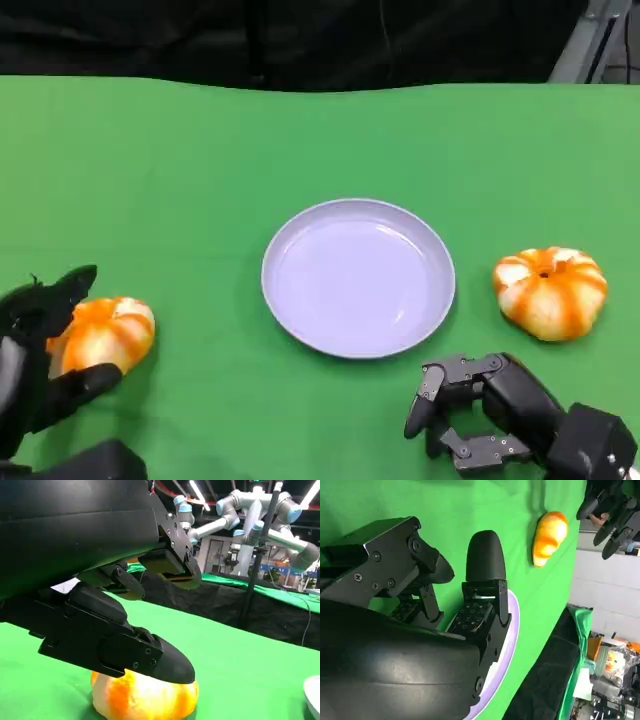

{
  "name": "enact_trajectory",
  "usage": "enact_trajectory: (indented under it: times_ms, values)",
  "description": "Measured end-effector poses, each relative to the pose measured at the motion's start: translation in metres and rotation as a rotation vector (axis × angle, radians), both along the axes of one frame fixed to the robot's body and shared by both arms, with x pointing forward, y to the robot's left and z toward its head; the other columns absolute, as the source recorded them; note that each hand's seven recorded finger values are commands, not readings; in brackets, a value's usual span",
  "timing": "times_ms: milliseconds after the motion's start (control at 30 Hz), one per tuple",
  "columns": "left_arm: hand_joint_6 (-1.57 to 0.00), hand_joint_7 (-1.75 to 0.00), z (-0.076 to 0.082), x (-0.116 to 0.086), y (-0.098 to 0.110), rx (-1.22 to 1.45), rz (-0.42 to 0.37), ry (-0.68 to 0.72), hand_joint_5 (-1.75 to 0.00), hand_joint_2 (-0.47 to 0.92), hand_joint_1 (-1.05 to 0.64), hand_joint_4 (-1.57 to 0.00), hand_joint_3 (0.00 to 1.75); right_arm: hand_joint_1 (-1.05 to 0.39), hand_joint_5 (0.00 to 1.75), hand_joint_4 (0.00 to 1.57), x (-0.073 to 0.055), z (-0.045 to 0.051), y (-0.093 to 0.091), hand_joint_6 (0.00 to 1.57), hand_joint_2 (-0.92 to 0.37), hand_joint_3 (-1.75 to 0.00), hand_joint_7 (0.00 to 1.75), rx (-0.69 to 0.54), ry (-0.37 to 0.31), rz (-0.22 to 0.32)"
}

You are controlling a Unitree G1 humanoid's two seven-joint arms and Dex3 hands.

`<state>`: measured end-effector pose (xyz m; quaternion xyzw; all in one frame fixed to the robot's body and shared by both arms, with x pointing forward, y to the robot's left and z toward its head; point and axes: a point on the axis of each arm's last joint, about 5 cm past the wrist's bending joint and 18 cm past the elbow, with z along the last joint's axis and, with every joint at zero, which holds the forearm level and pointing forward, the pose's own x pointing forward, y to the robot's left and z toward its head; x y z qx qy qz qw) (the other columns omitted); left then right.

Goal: Grasp the bread from the table and place it into the plate.

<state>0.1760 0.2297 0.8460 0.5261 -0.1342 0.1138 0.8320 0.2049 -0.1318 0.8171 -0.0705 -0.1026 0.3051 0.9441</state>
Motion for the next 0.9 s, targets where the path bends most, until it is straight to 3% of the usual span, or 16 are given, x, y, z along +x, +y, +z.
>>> enact_trajectory:
  times_ms: [900]
  values:
    - [-0.64,-0.01,-0.026,0.020,-0.001,0.036,-0.011,0.193,0.00,0.92,-0.84,-0.64,0.18,0.21,1.39,0.97,0.000,0.0002,0.000,0.96,-0.59,-1.07,1.07,0.000,-0.003,0.001]
